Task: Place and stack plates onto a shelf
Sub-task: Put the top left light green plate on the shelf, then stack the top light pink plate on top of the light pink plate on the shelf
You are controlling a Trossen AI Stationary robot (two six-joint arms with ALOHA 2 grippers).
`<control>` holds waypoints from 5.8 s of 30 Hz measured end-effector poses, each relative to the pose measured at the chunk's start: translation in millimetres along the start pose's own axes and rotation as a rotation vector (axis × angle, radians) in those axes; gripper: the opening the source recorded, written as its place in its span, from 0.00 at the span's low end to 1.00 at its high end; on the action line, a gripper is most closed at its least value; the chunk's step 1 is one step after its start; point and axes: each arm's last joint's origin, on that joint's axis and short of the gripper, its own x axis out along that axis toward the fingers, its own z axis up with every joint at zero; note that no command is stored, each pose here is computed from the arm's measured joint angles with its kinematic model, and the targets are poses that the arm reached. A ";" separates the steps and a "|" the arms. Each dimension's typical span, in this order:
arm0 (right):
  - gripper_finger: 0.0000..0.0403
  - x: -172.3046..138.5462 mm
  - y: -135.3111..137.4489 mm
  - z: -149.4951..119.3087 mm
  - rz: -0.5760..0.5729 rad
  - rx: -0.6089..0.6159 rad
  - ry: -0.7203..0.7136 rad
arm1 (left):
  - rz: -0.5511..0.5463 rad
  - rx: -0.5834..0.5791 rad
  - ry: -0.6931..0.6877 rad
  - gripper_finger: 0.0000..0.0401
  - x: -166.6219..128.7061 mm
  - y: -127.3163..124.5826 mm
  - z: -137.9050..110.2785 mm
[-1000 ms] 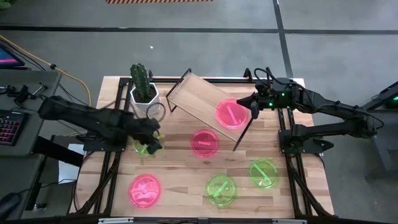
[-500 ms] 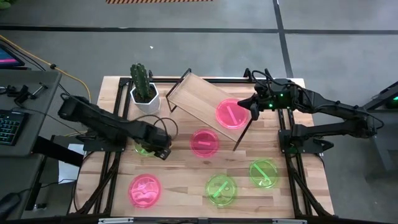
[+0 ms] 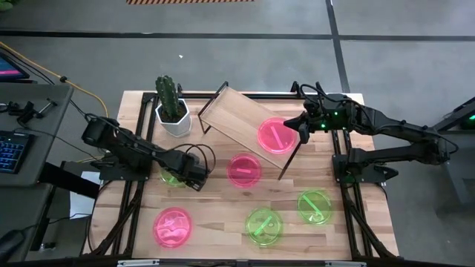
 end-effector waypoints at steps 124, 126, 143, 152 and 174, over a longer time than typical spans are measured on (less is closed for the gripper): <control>0.00 -40.6 25.6 14.2 0.439 -0.060 -0.151 | -1.050 0.257 -1.095 0.37 -232.4 29.7 109.1; 0.00 -33.9 35.0 15.7 0.539 -0.020 -0.123 | -1.071 0.277 -1.088 0.37 -236.7 34.4 104.3; 0.00 33.0 152.7 -17.1 0.806 0.126 -0.118 | -1.051 0.693 -0.897 0.37 -239.4 46.6 34.1; 0.00 53.9 218.8 -41.8 0.536 0.148 0.270 | -1.034 0.875 -0.916 0.37 -236.3 29.9 14.4; 0.00 2.6 242.2 -166.0 -0.261 0.226 0.665 | -0.525 0.715 -0.532 0.37 -92.5 -90.1 24.6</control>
